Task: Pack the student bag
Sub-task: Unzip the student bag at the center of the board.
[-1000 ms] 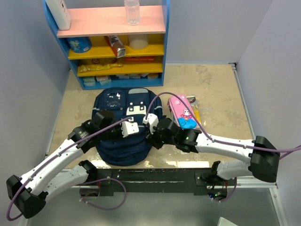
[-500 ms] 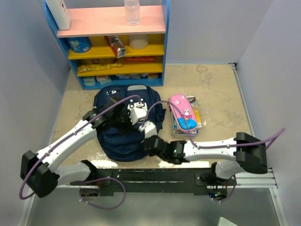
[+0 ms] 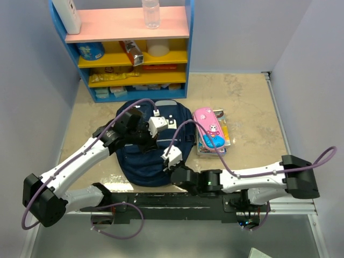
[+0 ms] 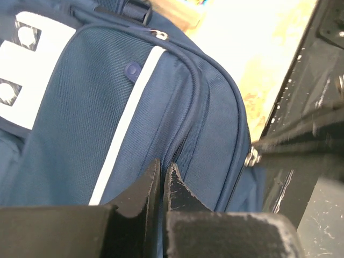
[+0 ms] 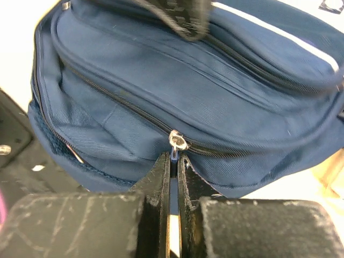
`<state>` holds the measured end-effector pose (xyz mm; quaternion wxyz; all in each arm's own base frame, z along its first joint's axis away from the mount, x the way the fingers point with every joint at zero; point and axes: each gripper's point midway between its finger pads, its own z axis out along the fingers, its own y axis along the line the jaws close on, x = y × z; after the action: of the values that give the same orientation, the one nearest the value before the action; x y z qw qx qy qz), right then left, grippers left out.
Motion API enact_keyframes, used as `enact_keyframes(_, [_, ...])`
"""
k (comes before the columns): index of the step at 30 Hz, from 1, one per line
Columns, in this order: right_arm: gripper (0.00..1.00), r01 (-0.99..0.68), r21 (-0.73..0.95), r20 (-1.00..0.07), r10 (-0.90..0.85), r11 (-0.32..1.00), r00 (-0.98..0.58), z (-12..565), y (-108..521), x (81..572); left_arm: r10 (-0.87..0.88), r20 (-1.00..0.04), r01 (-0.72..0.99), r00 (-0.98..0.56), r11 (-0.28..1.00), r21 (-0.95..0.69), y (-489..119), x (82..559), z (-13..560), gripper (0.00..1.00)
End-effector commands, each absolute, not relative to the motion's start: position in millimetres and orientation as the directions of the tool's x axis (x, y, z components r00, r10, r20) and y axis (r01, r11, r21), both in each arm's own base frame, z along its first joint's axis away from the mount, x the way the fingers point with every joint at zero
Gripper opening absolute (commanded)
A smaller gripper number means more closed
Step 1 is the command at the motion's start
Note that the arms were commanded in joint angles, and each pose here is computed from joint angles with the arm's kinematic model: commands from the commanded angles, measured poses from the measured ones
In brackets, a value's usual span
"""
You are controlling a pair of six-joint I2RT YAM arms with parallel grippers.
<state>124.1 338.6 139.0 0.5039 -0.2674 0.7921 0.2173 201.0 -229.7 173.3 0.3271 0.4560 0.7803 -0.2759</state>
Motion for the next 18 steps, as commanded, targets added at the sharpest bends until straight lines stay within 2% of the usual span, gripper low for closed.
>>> enact_keyframes(1, [0.00, -0.703, 0.052, -0.927, -0.228, 0.709, -0.298, 154, 383, 114, 0.409, -0.836, 0.849, -0.365, 0.516, -0.119, -246, 241, 205, 0.00])
enact_keyframes(7, [0.00, -0.720, -0.079, -0.921, -0.326, 0.690, -0.211, 154, 418, 101, 0.358, -0.835, 0.794, -0.418, 0.591, -0.145, -249, 258, 202, 0.00])
enact_keyframes(14, [0.00, -0.643, -0.279, -0.861, -0.483, 0.713, -0.162, 148, 454, 105, 0.308, -0.835, 0.785, -0.457, 0.581, -0.215, -259, 256, 201, 0.00])
enact_keyframes(18, [0.00, -0.637, -0.294, -0.859, -0.489, 0.712, -0.151, 151, 458, 105, 0.328, -0.836, 0.807, -0.439, 0.553, -0.207, -259, 249, 200, 0.00])
